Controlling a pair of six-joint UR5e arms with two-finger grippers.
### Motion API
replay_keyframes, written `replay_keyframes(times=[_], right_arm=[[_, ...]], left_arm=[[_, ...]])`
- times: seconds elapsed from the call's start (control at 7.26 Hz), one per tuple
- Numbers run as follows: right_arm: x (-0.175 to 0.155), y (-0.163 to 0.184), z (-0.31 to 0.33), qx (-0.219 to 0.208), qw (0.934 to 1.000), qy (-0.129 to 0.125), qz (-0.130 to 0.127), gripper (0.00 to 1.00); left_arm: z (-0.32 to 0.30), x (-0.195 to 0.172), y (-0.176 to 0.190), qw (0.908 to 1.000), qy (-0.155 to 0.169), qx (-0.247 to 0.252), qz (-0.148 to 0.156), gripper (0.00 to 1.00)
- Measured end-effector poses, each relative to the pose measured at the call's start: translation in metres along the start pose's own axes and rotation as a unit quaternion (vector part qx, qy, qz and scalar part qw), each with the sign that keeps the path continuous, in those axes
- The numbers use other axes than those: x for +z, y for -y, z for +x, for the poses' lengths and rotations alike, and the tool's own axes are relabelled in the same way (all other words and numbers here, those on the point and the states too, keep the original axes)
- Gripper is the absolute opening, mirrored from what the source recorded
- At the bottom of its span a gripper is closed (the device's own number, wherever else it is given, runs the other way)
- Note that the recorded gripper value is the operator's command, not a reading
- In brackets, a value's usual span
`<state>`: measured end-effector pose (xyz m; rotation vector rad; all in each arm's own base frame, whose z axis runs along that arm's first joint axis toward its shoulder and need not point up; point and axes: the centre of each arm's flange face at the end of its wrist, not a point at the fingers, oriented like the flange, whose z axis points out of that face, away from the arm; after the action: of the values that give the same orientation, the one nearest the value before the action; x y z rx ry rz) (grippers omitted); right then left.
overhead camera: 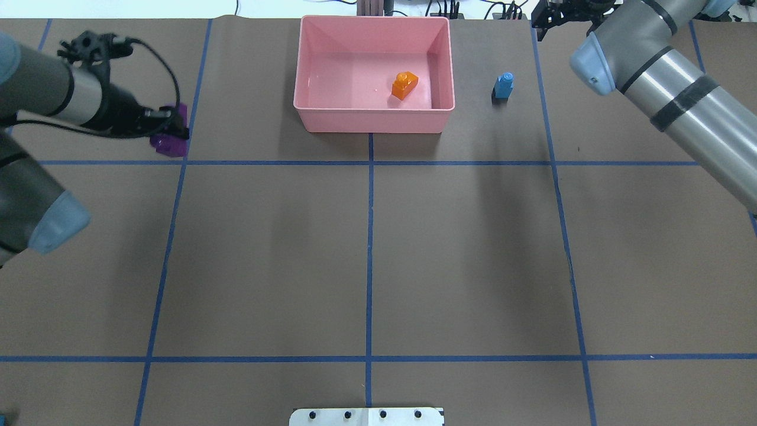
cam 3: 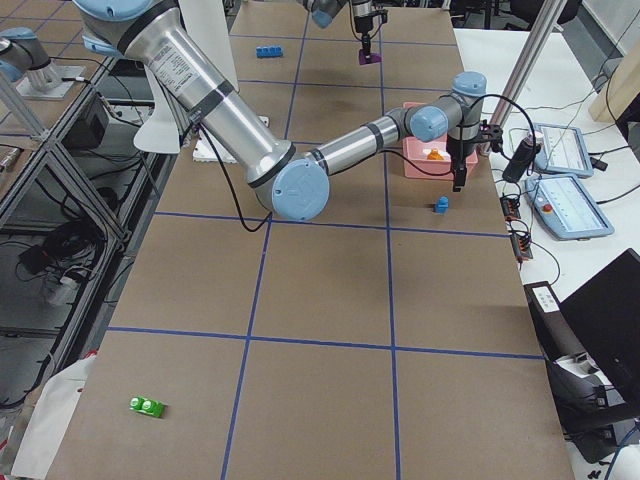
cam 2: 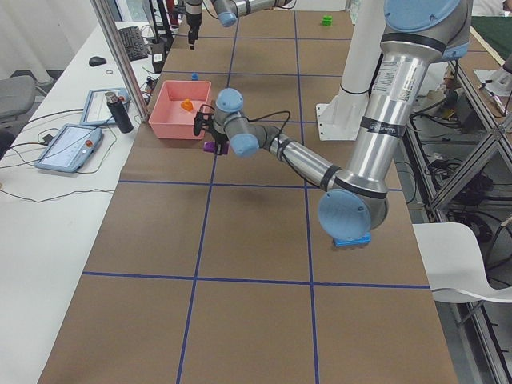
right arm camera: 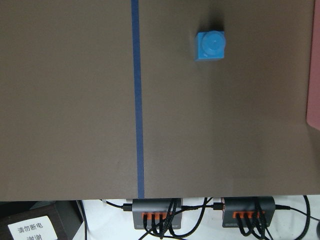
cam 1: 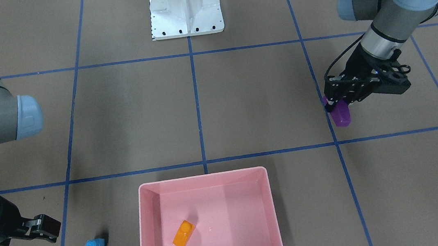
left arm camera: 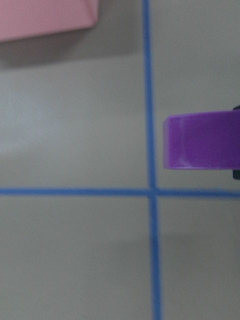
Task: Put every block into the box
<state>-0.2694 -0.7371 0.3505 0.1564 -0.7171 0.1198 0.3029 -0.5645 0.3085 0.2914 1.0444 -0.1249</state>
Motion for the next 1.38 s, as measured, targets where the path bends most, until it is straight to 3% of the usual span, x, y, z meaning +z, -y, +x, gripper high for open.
replay_keyframes(times=[0.41,0.69,0.83,1.1,1.38], right_arm=[[0.045,-0.004,0.022,-0.012,0.9999,-0.001,-0.002,1.0],[0.073,-0.006,0.013,-0.019,0.9998,-0.004,-0.001,1.0],[0.084,-0.008,-0.002,-0.021,0.9998,-0.007,0.001,1.0],[0.103,-0.013,-0.017,-0.022,0.9997,-0.002,0.008,1.0],[0.113,-0.019,-0.029,-0.016,0.9998,0.004,0.013,1.0]], left_arm=[[0.16,0.031,0.131,0.9983,0.016,-0.054,0.016,0.0],[0.213,0.081,0.148,0.9957,0.062,-0.06,0.034,0.01],[0.23,0.101,0.148,0.9938,0.083,-0.059,0.043,0.99],[0.243,0.124,0.141,0.9927,0.102,-0.051,0.038,1.0],[0.254,0.13,0.13,0.9938,0.098,-0.042,0.034,1.0]])
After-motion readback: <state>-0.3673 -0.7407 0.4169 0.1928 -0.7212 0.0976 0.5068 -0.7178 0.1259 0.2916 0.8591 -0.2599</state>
